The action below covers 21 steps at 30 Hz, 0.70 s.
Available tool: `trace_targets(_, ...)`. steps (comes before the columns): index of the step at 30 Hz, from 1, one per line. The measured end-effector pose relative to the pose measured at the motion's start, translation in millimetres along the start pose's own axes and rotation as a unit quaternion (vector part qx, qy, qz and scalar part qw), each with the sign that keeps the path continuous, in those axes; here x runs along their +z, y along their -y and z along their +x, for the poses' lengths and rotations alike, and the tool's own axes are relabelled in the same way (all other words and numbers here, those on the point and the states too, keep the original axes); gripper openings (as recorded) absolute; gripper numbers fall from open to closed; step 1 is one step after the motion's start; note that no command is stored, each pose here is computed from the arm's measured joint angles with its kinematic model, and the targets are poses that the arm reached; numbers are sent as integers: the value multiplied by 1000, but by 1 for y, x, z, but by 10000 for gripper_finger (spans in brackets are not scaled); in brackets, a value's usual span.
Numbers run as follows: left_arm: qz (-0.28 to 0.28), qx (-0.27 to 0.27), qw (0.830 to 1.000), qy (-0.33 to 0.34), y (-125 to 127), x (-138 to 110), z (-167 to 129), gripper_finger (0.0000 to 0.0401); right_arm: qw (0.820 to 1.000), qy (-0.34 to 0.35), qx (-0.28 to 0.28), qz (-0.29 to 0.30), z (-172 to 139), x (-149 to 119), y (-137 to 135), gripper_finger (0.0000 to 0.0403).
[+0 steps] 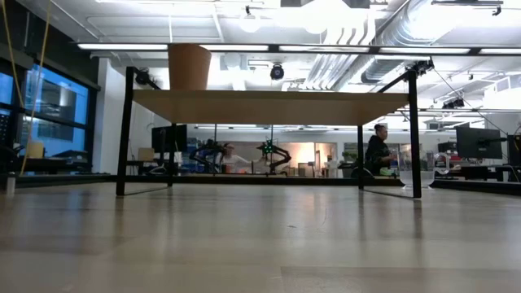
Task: Stack small to large cups/mugs on shelf
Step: Put the yellow cup on the shelf
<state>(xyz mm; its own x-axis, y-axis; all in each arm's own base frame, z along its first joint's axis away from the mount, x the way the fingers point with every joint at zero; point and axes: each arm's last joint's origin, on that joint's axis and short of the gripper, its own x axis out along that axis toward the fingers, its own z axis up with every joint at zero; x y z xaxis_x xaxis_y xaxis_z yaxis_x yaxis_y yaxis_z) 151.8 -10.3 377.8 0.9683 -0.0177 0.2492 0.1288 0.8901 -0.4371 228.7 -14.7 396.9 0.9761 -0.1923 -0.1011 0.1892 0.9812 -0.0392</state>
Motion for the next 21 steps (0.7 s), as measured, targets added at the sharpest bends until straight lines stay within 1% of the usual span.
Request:
trace_targets(4,-16,26,999,-40,2,4,0,25,1000,0,0,1,0,0,0,0)
trace_targets(6,-16,36,997,-64,5,10,3,44,1000,0,0,0,0,0,0,0)
trace_targets(8,-9,49,994,-102,8,16,7,70,1000,0,0,0,0,0,0,0)
trace_targets(10,-6,63,986,-154,12,20,13,100,1000,0,0,0,0,0,0,0)
trace_targets(12,-9,67,973,-220,15,23,21,132,1000,0,0,0,0,0,0,0)
trace_targets(13,-13,61,965,-254,17,23,26,148,1000,0,0,1,0,0,0,0)
trace_targets(15,-35,45,942,-331,24,23,35,177,1000,0,0,1,0,0,0,0)
trace_targets(17,-57,34,908,-414,33,18,43,199,1000,0,0,1,0,0,0,0)
trace_targets(18,-63,39,885,-459,37,13,45,206,1000,0,0,1,0,0,0,0)
trace_targets(20,-62,62,832,-548,45,0,47,213,1000,0,0,1,0,0,0,0)
trace_targets(21,-56,72,802,-591,50,-8,46,215,1000,0,0,0,0,0,0,0)
